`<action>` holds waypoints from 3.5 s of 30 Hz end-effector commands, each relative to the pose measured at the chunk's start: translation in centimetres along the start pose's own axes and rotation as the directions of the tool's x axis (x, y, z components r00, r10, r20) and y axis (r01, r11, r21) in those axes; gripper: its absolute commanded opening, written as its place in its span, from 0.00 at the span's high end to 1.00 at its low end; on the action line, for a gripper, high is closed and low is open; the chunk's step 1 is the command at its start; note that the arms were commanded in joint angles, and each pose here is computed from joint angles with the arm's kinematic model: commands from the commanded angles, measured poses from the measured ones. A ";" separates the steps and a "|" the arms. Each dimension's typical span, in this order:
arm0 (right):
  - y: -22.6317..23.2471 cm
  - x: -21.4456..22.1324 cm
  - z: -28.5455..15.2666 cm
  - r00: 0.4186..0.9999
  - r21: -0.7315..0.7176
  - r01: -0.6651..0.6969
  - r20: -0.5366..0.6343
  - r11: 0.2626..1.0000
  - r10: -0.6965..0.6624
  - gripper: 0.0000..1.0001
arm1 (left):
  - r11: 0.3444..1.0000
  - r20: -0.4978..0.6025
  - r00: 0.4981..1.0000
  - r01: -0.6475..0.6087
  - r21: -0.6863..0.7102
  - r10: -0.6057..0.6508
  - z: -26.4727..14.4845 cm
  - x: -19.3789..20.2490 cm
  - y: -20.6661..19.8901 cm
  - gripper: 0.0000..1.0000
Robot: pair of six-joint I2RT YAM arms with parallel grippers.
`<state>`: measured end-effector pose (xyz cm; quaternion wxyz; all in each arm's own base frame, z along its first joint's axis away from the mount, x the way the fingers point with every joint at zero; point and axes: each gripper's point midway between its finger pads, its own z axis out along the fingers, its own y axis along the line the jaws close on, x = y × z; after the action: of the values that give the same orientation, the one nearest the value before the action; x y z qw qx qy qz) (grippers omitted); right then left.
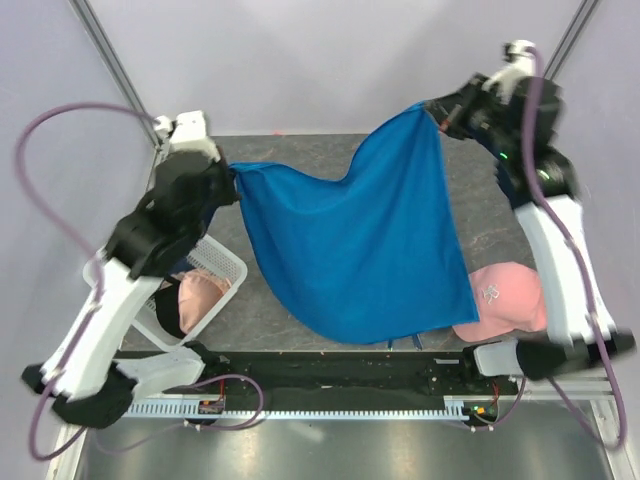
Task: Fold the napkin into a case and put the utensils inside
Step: Flatten out the crumpled napkin at the center of the board.
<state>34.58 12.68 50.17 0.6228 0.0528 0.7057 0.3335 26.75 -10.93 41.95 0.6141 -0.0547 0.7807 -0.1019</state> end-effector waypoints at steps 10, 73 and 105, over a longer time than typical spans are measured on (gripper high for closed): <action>-14.8 13.0 30.6 0.982 0.007 -0.110 -0.152 0.994 0.110 1.00 | 0.944 -0.378 0.920 -0.030 -0.328 -0.101 25.5 15.2 11.3 0.98; -7.3 43.1 -4.2 0.513 0.238 -0.230 -0.794 0.944 0.325 0.29 | 0.960 -0.867 0.494 0.265 0.087 -0.058 8.6 30.5 -7.6 0.50; -0.6 43.4 2.9 0.565 0.219 -0.461 -0.675 0.860 0.474 0.33 | 0.965 -0.789 0.613 0.225 0.137 -0.031 3.1 27.2 -4.2 0.48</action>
<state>23.93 35.09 8.35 0.1580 0.1055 0.8764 0.4426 22.30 -21.71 15.09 0.1770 -0.0137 0.9488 -0.2615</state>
